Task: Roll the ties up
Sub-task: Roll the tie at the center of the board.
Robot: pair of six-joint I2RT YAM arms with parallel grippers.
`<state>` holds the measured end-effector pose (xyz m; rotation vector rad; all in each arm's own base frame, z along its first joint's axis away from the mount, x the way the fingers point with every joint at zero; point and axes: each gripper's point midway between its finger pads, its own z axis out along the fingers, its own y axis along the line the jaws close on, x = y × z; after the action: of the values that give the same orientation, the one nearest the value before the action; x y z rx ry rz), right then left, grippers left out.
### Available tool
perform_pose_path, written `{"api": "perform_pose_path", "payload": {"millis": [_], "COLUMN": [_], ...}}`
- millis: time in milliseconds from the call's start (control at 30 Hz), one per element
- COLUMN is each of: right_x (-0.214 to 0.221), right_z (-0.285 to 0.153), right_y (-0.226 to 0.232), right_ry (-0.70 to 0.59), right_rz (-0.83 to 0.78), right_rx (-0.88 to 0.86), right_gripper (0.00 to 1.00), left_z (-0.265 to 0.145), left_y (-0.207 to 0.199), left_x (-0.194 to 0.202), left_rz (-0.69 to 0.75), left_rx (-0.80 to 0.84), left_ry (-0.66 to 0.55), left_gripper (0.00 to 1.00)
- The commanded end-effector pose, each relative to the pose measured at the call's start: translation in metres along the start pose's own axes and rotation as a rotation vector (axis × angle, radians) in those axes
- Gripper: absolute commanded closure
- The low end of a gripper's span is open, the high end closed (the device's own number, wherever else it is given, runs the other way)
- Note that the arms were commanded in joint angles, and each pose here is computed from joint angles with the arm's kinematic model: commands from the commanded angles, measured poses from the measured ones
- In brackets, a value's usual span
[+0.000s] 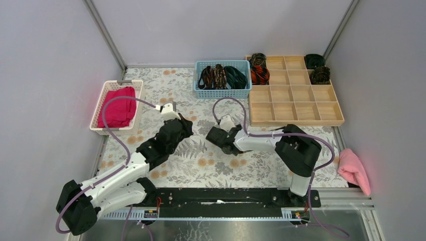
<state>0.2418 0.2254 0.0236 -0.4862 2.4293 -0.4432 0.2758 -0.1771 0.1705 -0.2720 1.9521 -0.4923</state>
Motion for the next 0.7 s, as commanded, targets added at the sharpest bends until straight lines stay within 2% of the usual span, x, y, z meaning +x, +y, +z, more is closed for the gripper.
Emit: {"api": "perform_pose_path", "payload": {"millis": [0,167,300,667], "right_x": [0.037,0.036,0.02,-0.04], "right_z": [0.023,0.031,0.021,-0.035], "right_y": [-0.006,-0.002,0.016,0.068], "right_ry": [0.15,0.17,0.134,-0.02], "right_rz": [0.05,0.092,0.165,0.398], "right_rx": [-0.004,-0.032,-0.152,-0.58], "right_gripper": [0.33,0.46,0.55,0.6], "left_z": [0.003,0.006,0.011,0.029], "left_y": [-0.007,-0.009,-0.008,0.015], "left_x": [-0.002,-0.004,0.001,0.009], "left_rz": [0.014,0.007,0.002,-0.025], "left_rx": [0.031,0.037,0.033,-0.085], "left_ry": [-0.019,-0.029,-0.03,-0.072], "left_gripper": [0.95,0.95,0.95,1.0]}}
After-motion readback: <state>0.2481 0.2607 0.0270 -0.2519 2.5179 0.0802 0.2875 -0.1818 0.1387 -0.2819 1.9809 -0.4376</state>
